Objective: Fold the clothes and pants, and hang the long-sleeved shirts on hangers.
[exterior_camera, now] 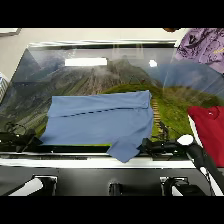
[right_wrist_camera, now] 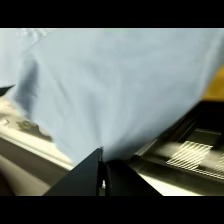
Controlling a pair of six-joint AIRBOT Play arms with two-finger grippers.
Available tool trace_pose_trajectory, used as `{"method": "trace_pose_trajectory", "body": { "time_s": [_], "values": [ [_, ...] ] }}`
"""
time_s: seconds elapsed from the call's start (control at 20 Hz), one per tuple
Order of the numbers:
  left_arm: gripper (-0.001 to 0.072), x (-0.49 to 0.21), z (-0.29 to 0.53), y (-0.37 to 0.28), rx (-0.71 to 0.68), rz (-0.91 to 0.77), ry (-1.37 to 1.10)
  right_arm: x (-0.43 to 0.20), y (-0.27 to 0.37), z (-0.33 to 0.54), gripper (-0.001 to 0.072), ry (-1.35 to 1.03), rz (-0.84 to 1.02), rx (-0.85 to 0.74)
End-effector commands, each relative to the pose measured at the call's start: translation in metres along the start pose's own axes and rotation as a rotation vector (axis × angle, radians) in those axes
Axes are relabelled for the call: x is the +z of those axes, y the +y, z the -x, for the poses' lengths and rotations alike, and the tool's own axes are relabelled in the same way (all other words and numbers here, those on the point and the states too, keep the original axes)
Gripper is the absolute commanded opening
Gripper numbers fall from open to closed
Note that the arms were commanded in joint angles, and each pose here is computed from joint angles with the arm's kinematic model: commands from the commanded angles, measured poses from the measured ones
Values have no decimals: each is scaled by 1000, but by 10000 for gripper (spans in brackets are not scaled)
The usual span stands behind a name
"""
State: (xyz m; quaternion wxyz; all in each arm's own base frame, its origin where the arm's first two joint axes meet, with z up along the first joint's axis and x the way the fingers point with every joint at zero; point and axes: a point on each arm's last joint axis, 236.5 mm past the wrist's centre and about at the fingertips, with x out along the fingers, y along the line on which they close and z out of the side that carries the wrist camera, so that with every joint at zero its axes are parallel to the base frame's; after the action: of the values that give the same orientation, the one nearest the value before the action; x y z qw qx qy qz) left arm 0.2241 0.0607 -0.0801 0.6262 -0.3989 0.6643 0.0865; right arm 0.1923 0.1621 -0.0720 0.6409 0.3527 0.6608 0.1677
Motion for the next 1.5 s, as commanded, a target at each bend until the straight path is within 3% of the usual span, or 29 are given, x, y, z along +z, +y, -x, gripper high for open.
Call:
{"method": "trace_pose_trajectory", "body": {
  "time_s": [0.0, 0.35, 0.7, 1.0, 1.45],
  "values": [
    [15, -1, 46, 6, 96, 71, -163, -25, 5, 26, 31, 2, 11, -52],
    [15, 1, 82, -29, 89, -28, -382, -23, 18, 61, 31, -153, 93, -85],
    [15, 55, 69, -63, 79, -140, -458, 92, 53, 65, 31, -154, 229, -120],
    [15, 113, 33, -89, 107, -224, -410, 189, 67, 44, 31, -131, 220, -132],
    [15, 172, -28, -120, 146, -332, -311, 252, 59, 4, 32, -163, 209, -195]
  ]
}}
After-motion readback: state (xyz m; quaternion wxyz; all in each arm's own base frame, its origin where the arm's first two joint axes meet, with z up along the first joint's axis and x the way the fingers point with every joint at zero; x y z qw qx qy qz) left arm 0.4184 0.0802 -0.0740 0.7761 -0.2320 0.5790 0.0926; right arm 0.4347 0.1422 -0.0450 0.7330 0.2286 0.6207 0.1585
